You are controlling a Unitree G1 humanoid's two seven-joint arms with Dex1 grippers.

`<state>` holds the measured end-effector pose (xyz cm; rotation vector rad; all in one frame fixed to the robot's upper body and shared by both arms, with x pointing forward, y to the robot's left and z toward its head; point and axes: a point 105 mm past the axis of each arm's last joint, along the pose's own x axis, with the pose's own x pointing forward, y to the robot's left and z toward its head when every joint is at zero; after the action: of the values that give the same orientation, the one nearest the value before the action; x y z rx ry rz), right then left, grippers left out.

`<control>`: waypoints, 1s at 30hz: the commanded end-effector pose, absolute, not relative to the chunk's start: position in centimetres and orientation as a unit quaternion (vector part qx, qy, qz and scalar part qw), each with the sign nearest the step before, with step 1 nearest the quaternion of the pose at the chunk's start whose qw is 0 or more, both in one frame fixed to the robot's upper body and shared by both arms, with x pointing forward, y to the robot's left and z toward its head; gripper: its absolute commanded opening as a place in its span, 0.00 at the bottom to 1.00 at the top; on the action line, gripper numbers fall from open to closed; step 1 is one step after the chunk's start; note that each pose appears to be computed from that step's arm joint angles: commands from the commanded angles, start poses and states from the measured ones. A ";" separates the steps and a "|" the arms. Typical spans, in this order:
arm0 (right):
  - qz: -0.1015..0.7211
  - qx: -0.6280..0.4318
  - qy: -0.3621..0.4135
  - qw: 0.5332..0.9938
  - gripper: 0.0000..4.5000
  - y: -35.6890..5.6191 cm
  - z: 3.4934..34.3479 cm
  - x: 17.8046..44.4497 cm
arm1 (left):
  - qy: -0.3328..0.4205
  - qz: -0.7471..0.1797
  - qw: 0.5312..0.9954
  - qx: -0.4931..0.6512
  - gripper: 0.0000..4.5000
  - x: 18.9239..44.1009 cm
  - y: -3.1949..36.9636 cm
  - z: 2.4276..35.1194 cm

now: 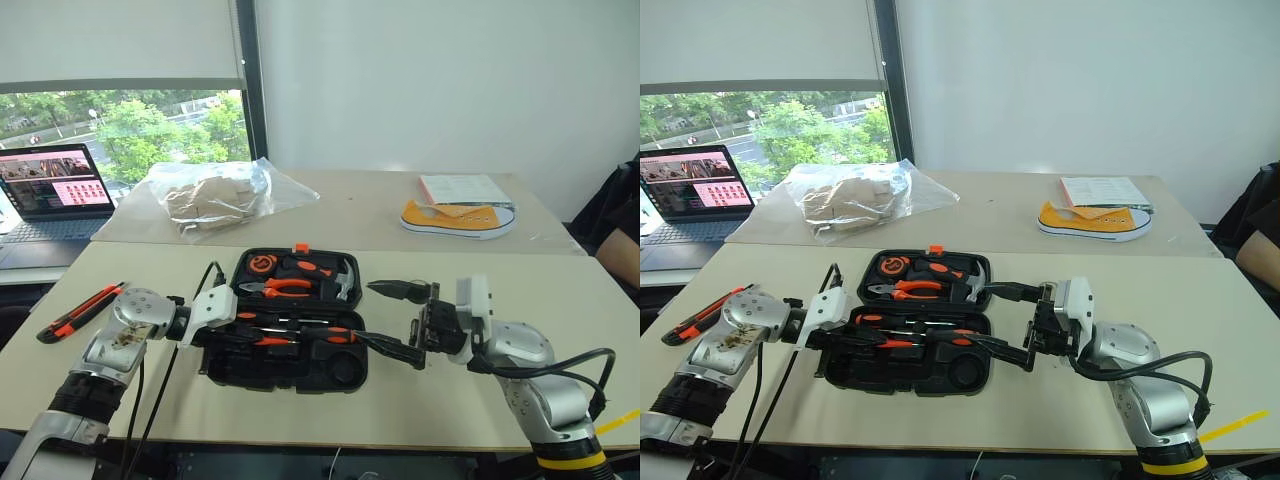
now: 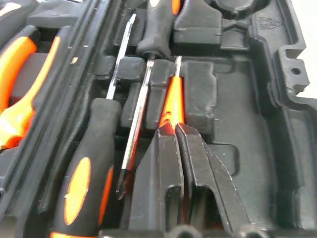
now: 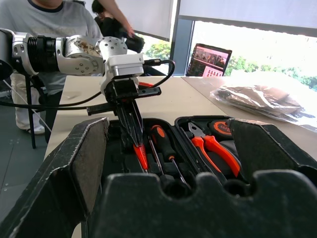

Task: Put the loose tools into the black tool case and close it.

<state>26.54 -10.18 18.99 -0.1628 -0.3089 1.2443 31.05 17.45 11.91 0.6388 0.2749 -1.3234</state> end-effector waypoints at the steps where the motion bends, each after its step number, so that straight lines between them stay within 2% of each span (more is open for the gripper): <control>1: 0.579 -0.082 -0.162 0.795 1.00 -10.1 19.5 26.3 | 0.157 -0.588 0.739 0.290 0.02 30.8 18.0 11.0; 10: 0.580 -0.078 -0.163 0.794 1.00 -10.0 19.5 26.3 | 0.189 -0.585 0.740 0.271 0.02 29.8 18.7 9.8; 13: 0.579 -0.077 -0.164 0.795 1.00 -10.0 19.5 26.4 | 0.161 -0.585 0.750 0.263 0.02 30.0 18.5 10.5; 18: 0.579 -0.075 -0.165 0.795 1.00 -10.0 19.5 26.4 | 0.063 -0.578 0.782 0.225 0.02 31.0 17.8 14.1; 21: 0.579 -0.076 -0.164 0.795 1.00 -10.0 19.5 26.3 | 0.063 -0.571 0.788 0.222 0.02 30.5 19.3 14.4; 26: 0.570 -0.072 -0.177 0.799 1.00 -10.6 19.9 26.2 | 0.035 -0.483 0.854 0.189 0.02 28.9 24.0 15.1; 27: 0.569 -0.072 -0.180 0.799 1.00 -10.7 19.9 26.2 | 0.027 -0.448 0.875 0.184 0.14 28.5 25.3 15.1; 28: 0.571 -0.072 -0.184 0.797 1.00 -10.7 20.0 26.2 | 0.026 -0.408 0.896 0.175 0.18 27.7 26.9 14.8; 30: 0.572 -0.074 -0.189 0.795 1.00 -10.7 19.9 26.1 | 0.024 -0.345 0.924 0.164 0.32 26.3 29.2 14.4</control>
<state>26.48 -10.56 18.68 -0.1371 -0.3273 1.2277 26.92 27.43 12.22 0.3148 0.1508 -0.8331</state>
